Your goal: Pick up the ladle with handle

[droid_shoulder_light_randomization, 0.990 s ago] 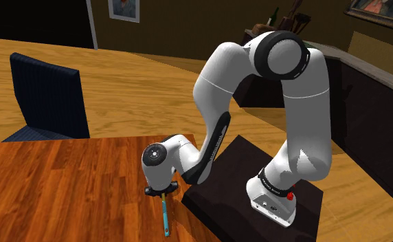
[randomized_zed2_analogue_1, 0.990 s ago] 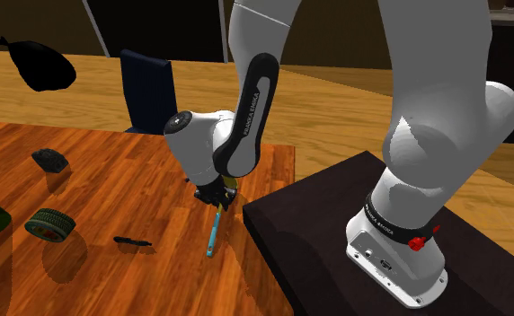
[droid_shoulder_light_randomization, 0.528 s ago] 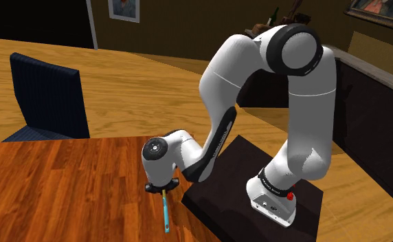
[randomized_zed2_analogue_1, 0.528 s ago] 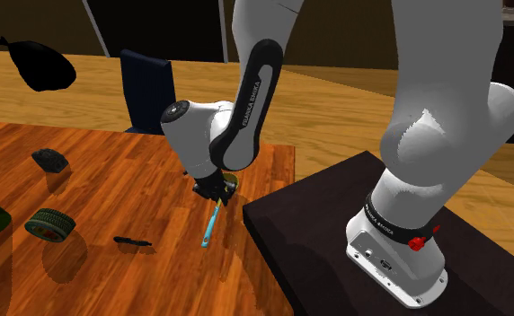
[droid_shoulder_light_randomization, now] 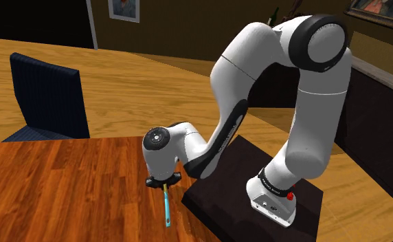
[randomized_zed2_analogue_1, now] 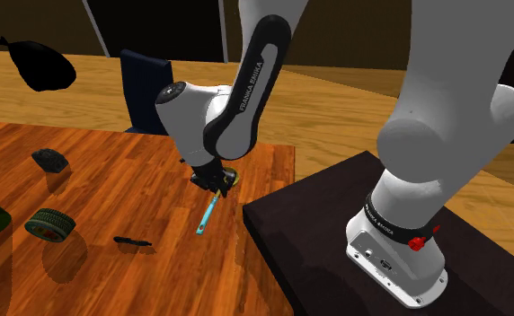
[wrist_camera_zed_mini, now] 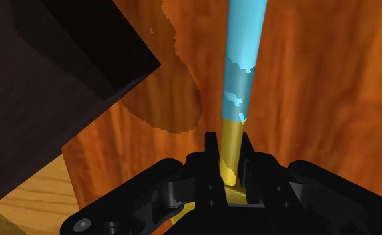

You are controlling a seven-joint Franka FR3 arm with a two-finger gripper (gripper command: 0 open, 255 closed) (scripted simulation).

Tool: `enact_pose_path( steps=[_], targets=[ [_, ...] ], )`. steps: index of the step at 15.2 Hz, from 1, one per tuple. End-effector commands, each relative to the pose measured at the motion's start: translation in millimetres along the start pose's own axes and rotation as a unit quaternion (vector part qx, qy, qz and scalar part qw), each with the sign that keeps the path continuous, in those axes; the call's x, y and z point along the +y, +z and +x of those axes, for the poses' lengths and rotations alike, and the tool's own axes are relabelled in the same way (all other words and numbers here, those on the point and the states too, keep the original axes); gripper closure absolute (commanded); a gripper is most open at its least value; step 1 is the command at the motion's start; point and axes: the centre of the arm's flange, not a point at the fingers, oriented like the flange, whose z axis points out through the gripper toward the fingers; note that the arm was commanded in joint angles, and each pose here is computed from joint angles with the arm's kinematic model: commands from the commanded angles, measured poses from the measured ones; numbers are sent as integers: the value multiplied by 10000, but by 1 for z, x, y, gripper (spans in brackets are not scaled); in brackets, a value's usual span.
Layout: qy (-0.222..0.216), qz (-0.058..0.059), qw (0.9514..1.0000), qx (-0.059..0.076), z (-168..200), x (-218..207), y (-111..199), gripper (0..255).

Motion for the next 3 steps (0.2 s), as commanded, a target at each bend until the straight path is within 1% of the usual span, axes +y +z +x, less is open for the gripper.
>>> enact_pose_path(
  steps=[1, 3],
  targets=[
    [1, -3, 10000, -2, 0, 1, -10, 255],
    [1, -3, 10000, -2, 1, 1, -11, 255]
  ],
)
